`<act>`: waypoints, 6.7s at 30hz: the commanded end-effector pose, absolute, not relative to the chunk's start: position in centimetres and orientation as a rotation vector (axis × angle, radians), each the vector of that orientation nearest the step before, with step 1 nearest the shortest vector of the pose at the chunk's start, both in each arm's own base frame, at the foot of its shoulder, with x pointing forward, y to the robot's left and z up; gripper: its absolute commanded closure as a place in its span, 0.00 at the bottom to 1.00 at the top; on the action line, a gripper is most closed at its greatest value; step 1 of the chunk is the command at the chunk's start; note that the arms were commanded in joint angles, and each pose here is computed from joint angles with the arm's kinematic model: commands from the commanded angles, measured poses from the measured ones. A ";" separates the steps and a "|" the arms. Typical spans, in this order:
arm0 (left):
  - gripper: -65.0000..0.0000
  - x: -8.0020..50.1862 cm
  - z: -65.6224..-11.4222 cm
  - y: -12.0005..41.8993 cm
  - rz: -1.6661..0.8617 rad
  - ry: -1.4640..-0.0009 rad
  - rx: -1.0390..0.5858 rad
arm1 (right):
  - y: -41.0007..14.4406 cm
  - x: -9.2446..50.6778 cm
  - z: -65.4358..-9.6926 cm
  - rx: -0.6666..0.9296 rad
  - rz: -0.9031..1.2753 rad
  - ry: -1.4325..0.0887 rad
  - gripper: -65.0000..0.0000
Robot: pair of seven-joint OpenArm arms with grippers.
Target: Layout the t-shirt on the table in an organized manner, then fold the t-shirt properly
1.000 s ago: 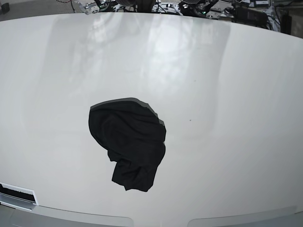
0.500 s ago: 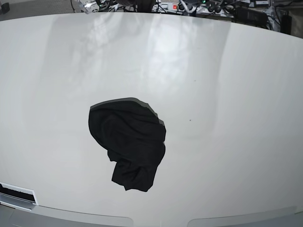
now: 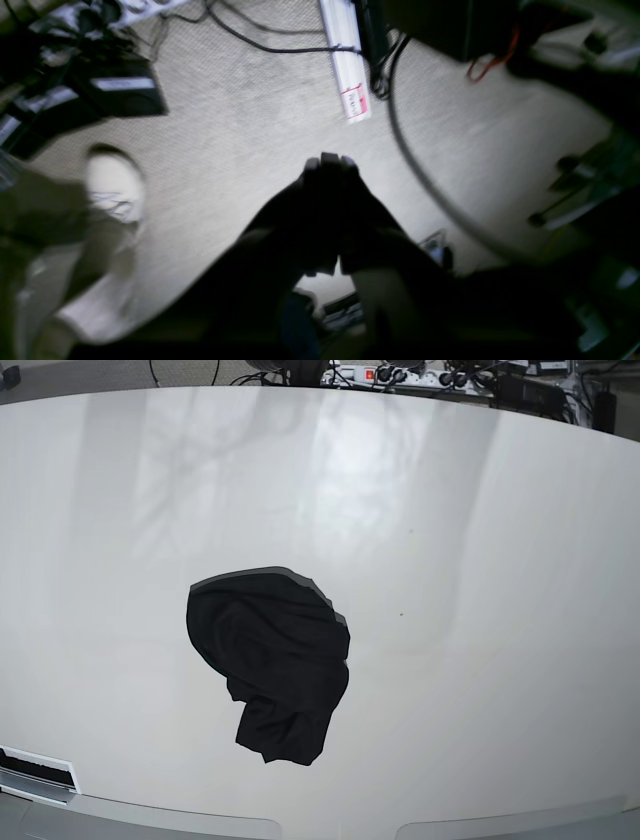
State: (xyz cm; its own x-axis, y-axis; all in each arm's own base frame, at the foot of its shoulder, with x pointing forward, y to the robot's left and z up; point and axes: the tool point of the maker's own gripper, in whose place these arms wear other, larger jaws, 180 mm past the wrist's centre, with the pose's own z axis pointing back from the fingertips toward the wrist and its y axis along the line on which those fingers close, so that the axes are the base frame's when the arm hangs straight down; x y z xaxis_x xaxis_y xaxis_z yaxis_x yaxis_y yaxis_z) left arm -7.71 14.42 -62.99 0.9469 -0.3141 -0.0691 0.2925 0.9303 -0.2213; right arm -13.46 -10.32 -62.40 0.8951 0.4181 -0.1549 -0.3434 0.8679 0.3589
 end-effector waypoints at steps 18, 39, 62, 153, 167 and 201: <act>1.00 -8.4 -48.5 15.5 -0.556 -0.014 -0.314 | -14.0 -10.8 -46.4 0.125 0.466 0.065 1.00; 1.00 17.0 -31.5 18.9 -0.447 -0.814 -0.216 | -16.2 9.6 -32.5 -0.350 0.605 -0.678 1.00; 1.00 30.5 -34.8 16.6 -0.491 -0.990 -0.291 | -9.4 31.4 -35.0 0.035 0.584 -1.049 0.54; 1.00 33.1 -34.8 18.6 -0.450 -0.976 -0.171 | 3.5 45.4 -35.2 0.334 0.299 -0.814 0.35; 1.00 33.1 -34.8 18.6 -0.443 -0.975 -0.180 | 3.1 45.4 -35.4 0.364 0.215 -0.803 0.45; 1.00 32.8 -34.7 17.9 -0.483 -0.971 -0.208 | 4.2 45.9 -19.2 0.295 0.529 -1.279 1.00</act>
State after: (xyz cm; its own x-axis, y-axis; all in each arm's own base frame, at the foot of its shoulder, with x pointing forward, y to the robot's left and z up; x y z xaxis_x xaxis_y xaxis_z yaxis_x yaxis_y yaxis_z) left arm 31.83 17.82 -36.37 0.5139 -0.3048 0.8019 0.4795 0.8771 0.0261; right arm 45.36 3.94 -21.44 0.2485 0.2350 0.9397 -0.5322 0.8437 -0.0702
